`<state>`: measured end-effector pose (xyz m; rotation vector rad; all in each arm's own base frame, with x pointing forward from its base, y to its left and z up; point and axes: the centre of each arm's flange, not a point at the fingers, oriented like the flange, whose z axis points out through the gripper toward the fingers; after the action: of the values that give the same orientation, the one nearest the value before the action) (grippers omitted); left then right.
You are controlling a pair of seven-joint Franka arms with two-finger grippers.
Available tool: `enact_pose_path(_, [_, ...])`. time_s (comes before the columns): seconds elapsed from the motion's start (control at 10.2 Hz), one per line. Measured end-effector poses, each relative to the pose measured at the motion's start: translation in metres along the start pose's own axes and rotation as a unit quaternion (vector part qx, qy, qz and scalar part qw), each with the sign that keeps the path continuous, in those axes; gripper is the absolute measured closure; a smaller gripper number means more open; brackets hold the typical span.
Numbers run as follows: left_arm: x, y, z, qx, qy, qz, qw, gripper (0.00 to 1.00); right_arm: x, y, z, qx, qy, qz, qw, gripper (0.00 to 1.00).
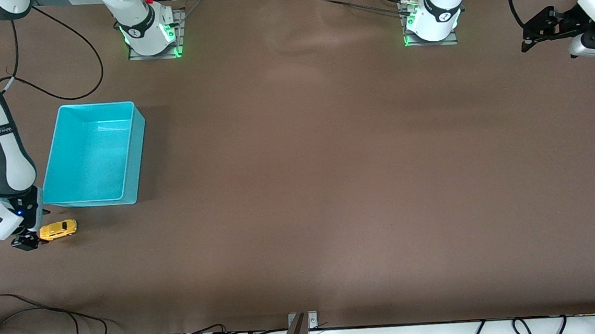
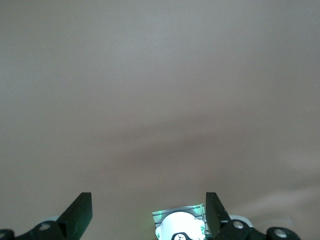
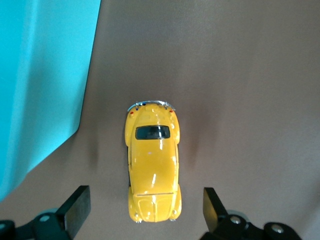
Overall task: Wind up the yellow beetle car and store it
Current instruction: 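Lower the right gripper onto the yellow car and close it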
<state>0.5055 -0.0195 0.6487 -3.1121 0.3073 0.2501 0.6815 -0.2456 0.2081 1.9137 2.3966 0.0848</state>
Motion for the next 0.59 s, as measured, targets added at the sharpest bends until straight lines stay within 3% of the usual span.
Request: enact_pose_path(0.59, [0.000, 0.001, 0.000, 0.000, 0.000, 0.000, 1.000, 0.00, 0.002, -0.004, 0.014, 0.008, 0.007, -0.020, 1.000, 0.00])
